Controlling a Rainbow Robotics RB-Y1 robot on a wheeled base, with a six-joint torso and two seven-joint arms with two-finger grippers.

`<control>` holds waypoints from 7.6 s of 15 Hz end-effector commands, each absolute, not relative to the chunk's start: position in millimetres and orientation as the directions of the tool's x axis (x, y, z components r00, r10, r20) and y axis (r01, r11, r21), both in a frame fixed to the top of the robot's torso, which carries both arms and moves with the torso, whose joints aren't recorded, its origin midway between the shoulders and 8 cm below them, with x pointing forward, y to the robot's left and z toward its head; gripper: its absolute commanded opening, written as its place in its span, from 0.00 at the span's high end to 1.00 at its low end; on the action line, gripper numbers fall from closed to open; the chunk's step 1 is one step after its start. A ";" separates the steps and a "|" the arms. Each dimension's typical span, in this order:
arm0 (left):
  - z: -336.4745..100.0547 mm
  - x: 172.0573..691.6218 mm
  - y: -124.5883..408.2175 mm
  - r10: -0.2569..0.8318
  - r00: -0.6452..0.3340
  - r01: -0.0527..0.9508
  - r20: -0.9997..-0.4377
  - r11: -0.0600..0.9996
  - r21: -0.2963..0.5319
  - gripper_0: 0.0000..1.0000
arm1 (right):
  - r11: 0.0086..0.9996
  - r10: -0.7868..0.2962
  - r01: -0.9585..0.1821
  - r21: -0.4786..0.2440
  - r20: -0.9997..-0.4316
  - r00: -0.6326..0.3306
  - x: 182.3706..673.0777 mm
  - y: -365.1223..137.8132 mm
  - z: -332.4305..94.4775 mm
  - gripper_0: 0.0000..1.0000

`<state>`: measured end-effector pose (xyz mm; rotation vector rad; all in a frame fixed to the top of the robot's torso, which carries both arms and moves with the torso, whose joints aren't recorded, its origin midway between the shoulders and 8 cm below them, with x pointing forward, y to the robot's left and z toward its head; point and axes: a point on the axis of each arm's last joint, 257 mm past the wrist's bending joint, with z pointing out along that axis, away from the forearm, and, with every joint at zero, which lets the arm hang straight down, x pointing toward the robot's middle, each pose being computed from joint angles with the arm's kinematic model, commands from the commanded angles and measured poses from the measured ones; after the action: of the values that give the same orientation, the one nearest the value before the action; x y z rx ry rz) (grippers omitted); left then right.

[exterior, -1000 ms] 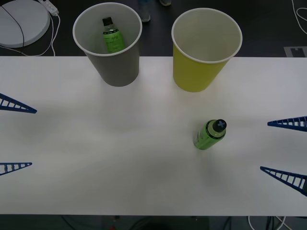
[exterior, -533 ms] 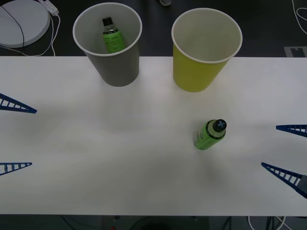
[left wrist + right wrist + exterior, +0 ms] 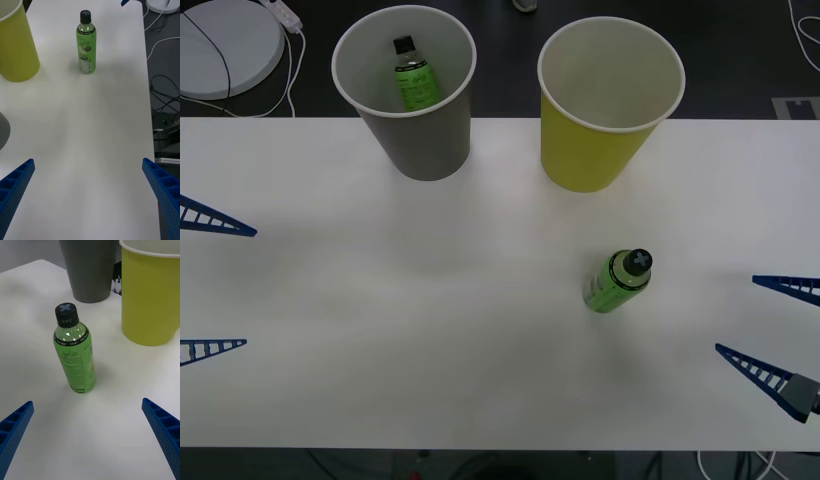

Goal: Put the can into the green bin and the plastic bottle into the gray bin

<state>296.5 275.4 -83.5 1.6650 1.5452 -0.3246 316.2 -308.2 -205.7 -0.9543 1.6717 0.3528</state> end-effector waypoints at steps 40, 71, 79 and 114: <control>-83.5 296.5 275.4 0.706 0.213 0.918 -0.675 0.092 0.385 0.00 | 0.610 -0.300 -0.745 -0.270 -0.949 0.099 393.6 -201.9 -249.3 0.00; -83.5 296.5 275.4 0.706 0.213 0.918 -0.675 0.092 0.385 0.00 | 0.609 -0.294 -0.746 -0.270 -0.950 0.104 410.8 -169.9 -250.0 1.00; -83.5 296.5 275.4 0.706 0.213 0.918 -0.675 0.092 0.385 0.00 | 0.600 -0.279 -0.757 -0.259 -0.954 0.106 407.5 -168.4 -246.4 1.00; -83.5 296.5 275.4 0.706 0.213 0.918 -0.675 0.092 0.385 0.00 | 0.775 -0.178 -0.621 -0.121 -0.984 -0.030 332.5 -119.9 -94.1 1.00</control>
<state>296.5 275.4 -83.5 1.6650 1.5452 -0.3246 332.6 -122.0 -95.5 -0.6596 1.5886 0.3967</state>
